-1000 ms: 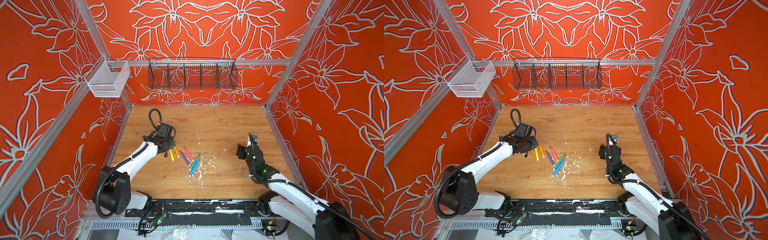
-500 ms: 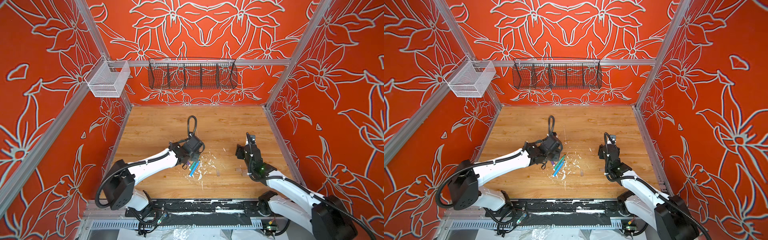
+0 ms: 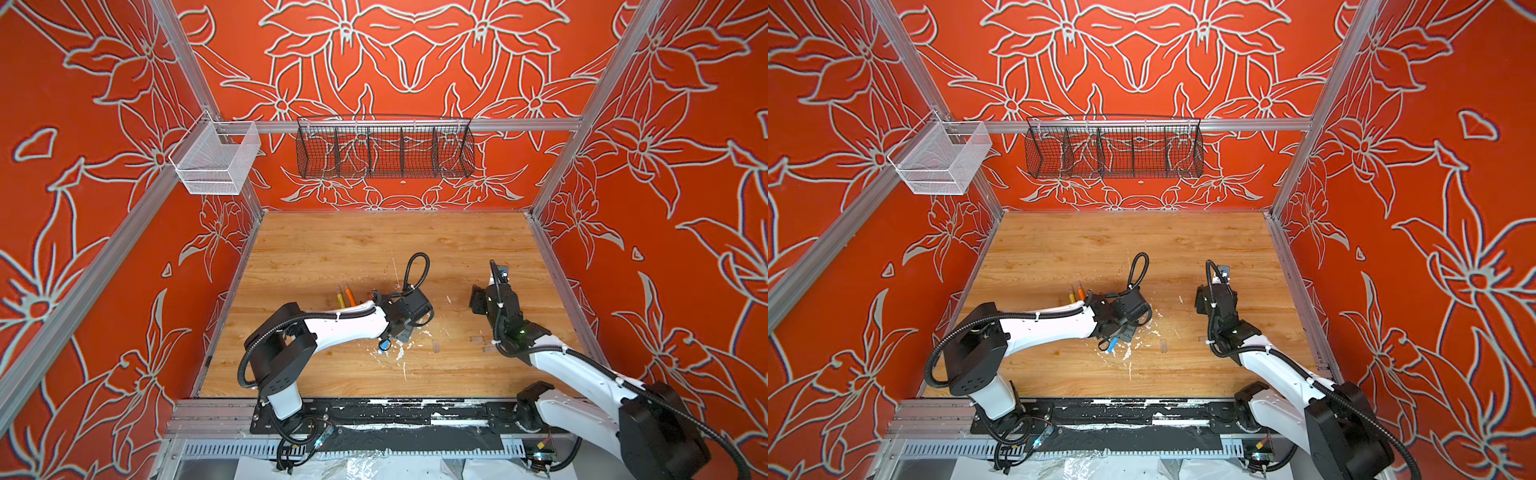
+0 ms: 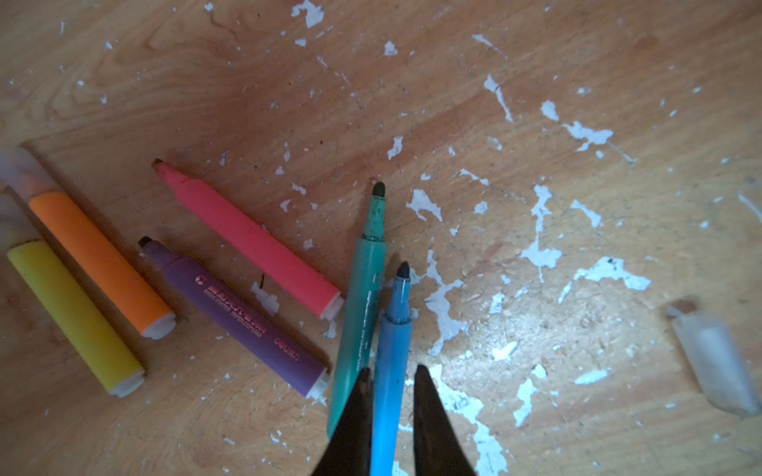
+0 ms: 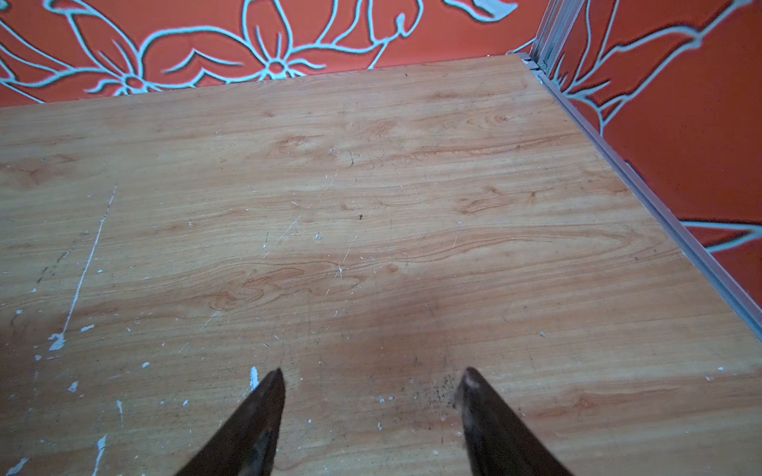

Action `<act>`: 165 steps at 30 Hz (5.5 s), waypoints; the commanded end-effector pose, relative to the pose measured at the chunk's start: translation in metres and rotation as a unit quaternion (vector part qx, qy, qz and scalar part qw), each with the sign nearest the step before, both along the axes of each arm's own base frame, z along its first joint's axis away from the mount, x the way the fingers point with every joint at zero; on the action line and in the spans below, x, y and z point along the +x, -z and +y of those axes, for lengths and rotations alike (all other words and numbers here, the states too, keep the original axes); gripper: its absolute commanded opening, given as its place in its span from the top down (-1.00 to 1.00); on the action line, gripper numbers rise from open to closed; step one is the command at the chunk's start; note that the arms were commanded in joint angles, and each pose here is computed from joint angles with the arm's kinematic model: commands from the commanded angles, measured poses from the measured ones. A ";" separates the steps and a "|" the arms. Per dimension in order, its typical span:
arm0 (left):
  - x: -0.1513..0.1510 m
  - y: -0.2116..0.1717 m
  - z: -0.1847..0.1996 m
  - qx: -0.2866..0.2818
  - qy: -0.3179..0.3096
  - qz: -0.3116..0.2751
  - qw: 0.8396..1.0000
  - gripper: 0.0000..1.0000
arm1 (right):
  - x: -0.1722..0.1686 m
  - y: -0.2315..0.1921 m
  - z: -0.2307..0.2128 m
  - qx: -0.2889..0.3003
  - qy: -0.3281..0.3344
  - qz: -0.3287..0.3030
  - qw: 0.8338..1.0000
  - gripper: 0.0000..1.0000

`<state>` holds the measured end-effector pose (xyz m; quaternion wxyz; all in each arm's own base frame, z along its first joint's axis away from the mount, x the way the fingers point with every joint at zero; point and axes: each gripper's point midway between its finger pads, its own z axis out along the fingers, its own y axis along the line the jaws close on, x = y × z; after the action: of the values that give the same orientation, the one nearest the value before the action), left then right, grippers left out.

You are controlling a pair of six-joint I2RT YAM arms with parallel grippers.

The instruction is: Insert the pens into the pen caps

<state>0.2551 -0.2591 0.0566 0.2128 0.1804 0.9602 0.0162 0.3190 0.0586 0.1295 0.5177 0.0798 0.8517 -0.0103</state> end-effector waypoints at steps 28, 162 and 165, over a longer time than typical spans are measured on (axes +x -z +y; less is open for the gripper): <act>-0.040 0.056 0.019 0.073 0.021 0.109 0.991 0.63 | 0.000 -0.005 0.001 -0.001 -0.006 -0.005 1.000 -0.38; -0.026 -0.131 -0.068 -0.357 0.174 -0.106 0.911 0.69 | -0.087 -0.100 0.205 0.476 -0.233 -0.106 0.841 1.00; -0.024 -0.130 -0.067 -0.354 0.171 -0.108 0.913 0.97 | -0.087 -0.099 0.206 0.474 -0.233 -0.105 0.842 1.00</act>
<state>0.2273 -0.3292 0.1830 0.3517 0.2598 0.8309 -0.3440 0.2329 0.2686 0.2218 0.4841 0.1006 0.7012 0.5137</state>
